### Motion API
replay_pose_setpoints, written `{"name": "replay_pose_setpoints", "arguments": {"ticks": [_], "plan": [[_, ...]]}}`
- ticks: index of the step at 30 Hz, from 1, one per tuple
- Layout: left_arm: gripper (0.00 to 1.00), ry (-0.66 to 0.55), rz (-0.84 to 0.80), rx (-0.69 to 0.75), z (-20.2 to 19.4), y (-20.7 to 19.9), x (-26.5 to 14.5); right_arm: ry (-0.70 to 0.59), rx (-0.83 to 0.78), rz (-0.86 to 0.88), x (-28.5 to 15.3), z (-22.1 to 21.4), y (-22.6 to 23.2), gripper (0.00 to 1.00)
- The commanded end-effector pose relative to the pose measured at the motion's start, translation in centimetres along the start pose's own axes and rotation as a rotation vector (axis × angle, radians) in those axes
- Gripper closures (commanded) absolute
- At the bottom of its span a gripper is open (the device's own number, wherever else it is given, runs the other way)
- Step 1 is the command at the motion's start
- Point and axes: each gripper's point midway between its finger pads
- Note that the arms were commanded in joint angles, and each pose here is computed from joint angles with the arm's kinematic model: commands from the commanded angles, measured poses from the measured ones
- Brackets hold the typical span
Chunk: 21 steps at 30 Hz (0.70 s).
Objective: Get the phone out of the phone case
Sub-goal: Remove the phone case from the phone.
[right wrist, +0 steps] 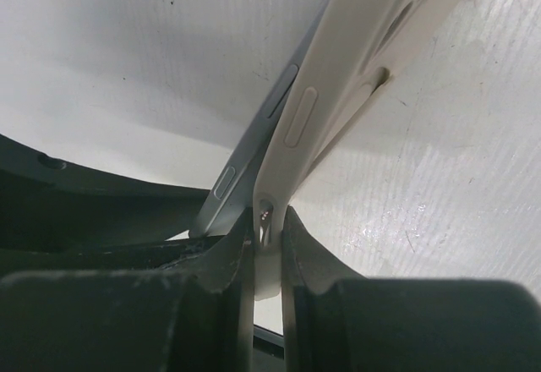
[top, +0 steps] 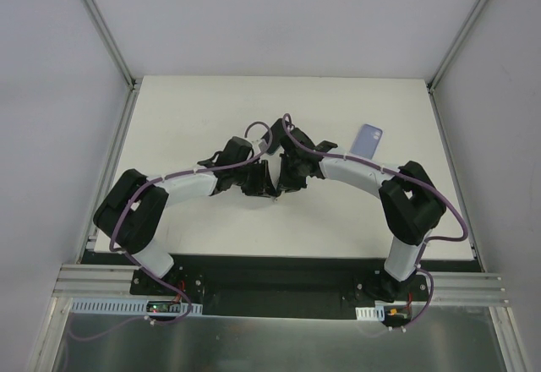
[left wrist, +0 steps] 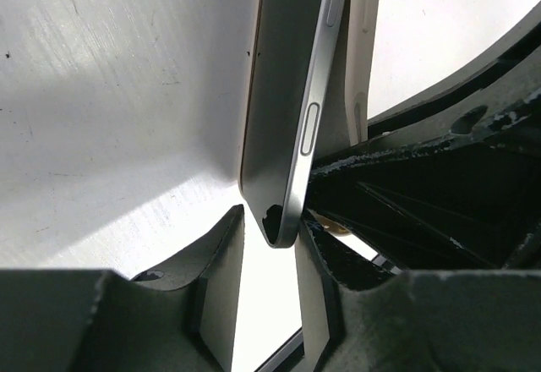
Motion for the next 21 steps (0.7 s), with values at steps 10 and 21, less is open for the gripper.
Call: {"name": "replay_pose_setpoints", "arguments": {"ticks": [10,21], "plan": [[0.81,-0.223,0.195,0.168,4.8,-0.2,-1.1,0.128,-0.027,0.009,3.0,-4.0,-0.5,0.99],[0.72,-0.202,0.173,0.188,4.8,-1.4,0.0,0.126,-0.043,0.025,2.6,-4.2,0.1,0.98]]}}
Point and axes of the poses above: each gripper's point midway between its finger pads, its own x axis out along the fingers, its own y axis along the line the jaws close on, z = x × y, and after that the axes turned 6 degrees about x, right-handed
